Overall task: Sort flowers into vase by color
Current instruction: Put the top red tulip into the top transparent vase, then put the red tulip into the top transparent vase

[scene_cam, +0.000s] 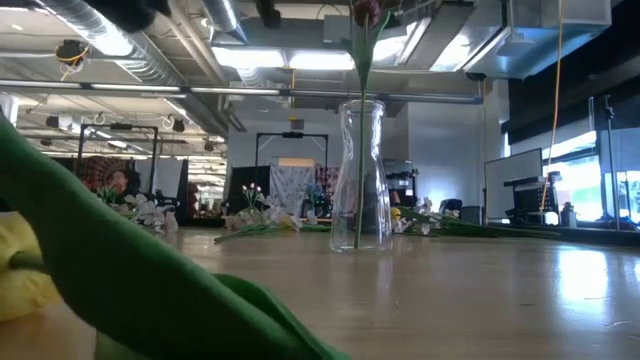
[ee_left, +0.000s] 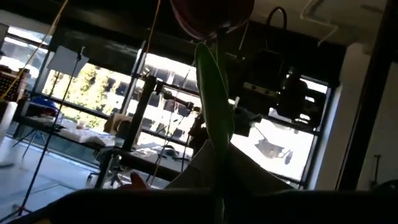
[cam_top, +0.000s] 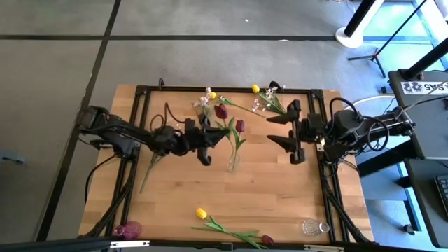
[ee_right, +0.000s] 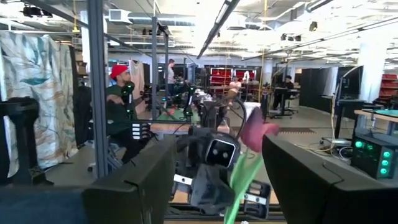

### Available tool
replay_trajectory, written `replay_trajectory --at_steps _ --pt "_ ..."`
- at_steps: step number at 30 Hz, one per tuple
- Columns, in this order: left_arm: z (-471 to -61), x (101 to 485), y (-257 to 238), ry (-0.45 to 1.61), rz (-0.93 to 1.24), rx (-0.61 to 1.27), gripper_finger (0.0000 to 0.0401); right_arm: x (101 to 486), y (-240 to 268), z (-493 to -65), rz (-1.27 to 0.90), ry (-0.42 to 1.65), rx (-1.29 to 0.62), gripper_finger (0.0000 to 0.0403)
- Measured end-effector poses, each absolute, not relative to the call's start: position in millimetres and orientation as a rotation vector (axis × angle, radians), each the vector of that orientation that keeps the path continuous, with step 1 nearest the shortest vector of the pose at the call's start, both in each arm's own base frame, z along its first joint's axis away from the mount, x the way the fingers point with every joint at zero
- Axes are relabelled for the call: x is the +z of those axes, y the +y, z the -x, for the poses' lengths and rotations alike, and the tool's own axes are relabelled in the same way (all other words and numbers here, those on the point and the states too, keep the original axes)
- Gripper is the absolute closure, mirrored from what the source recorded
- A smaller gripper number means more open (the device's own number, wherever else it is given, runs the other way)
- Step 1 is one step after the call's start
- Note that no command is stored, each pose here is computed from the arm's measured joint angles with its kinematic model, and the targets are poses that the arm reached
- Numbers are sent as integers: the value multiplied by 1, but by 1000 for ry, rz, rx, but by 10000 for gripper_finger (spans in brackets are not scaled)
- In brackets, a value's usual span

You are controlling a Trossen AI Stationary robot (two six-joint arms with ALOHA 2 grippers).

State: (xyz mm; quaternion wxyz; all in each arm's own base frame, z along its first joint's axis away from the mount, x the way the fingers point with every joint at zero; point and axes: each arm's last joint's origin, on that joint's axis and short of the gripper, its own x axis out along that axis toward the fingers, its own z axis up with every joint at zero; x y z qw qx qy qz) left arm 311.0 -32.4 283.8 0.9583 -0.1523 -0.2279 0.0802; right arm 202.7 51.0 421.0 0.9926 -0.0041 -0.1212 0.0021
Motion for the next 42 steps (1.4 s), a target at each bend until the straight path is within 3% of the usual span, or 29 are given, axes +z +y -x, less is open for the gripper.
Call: replay_trajectory --at_steps 7,11,23,30,38,42 --pt "-322 266 -28 -427 322 164 398 421 51 -203 8 -243 2 166" --pt "-326 255 -30 -303 296 173 385 420 51 -203 12 -230 5 166" --pt "-325 247 -32 -121 179 159 296 420 51 -202 54 -229 34 166" --pt "-298 270 -28 13 146 181 253 426 48 -188 83 -251 37 166" --pt "-250 289 -27 211 205 215 250 427 42 -177 128 -222 -45 166" --pt "-237 286 -56 267 258 176 250 424 41 -176 163 -187 -67 166"
